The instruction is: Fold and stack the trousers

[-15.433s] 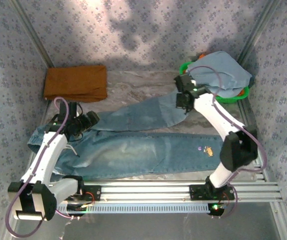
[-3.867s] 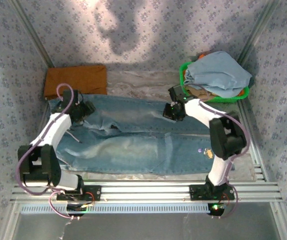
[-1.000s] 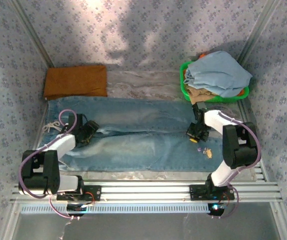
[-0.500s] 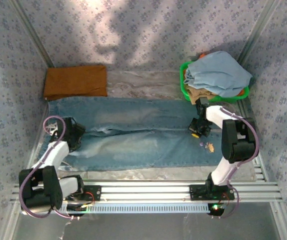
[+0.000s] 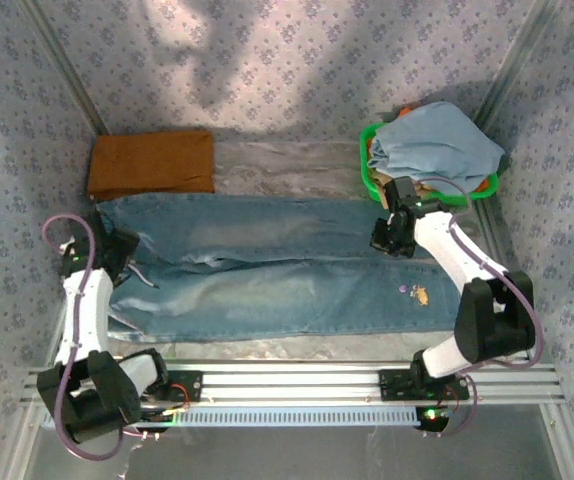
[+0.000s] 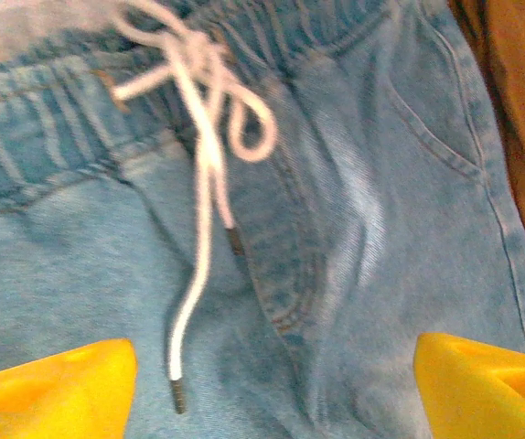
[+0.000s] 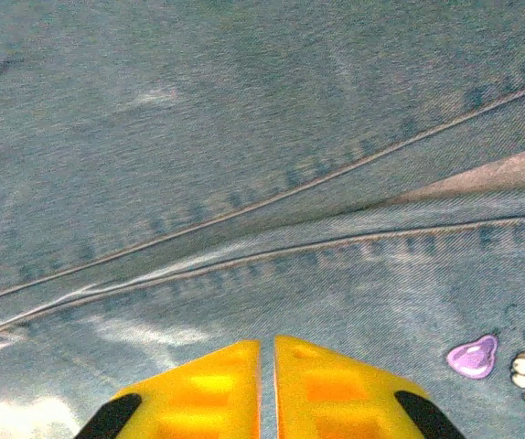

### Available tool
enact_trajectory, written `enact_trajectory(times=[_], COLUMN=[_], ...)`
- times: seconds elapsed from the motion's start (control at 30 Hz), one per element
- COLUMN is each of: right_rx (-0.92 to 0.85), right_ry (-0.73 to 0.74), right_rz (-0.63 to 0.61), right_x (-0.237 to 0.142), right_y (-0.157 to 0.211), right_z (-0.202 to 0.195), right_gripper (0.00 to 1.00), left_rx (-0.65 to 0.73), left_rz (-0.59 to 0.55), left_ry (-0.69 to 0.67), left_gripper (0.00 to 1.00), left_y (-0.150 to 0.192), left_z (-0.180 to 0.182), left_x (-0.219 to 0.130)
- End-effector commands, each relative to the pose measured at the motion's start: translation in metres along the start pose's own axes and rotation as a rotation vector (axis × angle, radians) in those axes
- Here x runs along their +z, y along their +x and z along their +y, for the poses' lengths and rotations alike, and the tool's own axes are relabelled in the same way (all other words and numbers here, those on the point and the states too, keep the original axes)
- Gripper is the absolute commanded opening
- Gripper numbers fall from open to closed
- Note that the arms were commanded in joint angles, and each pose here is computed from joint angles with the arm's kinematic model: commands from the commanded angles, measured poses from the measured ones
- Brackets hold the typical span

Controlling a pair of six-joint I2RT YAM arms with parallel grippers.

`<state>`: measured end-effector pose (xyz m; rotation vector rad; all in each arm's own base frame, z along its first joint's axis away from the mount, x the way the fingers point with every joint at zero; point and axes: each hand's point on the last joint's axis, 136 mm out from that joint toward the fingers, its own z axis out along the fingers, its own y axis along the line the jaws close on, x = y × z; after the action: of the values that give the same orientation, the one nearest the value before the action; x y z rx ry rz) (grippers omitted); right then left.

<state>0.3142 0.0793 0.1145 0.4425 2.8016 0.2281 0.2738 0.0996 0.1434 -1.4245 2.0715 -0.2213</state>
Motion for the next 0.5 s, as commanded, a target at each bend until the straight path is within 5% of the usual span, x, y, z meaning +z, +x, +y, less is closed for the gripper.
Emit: enact_trajectory(times=[0.0,0.23,0.47], right_rx=[-0.031,-0.065,-0.077], right_ry=[-0.020,-0.056,-0.122], right_rz=[0.017,0.013,-0.012], right_x=[-0.017,-0.022,-0.015], right_y=[0.011,0.018,0.004], right_z=[0.005,0.015,0.042], right_gripper=[0.20,0.28,0.29], left_rx=[-0.026,-0.267,-0.234], left_rz=[0.059,0.026,0.105], left_ry=[-0.079,-0.129,-0.054], left_gripper=[0.81,0.82,0.79], left_y=[-0.002,-0.035,-0.004], left_z=[0.030,0.076,0.060], left_x=[-0.013,-0.013,0.014])
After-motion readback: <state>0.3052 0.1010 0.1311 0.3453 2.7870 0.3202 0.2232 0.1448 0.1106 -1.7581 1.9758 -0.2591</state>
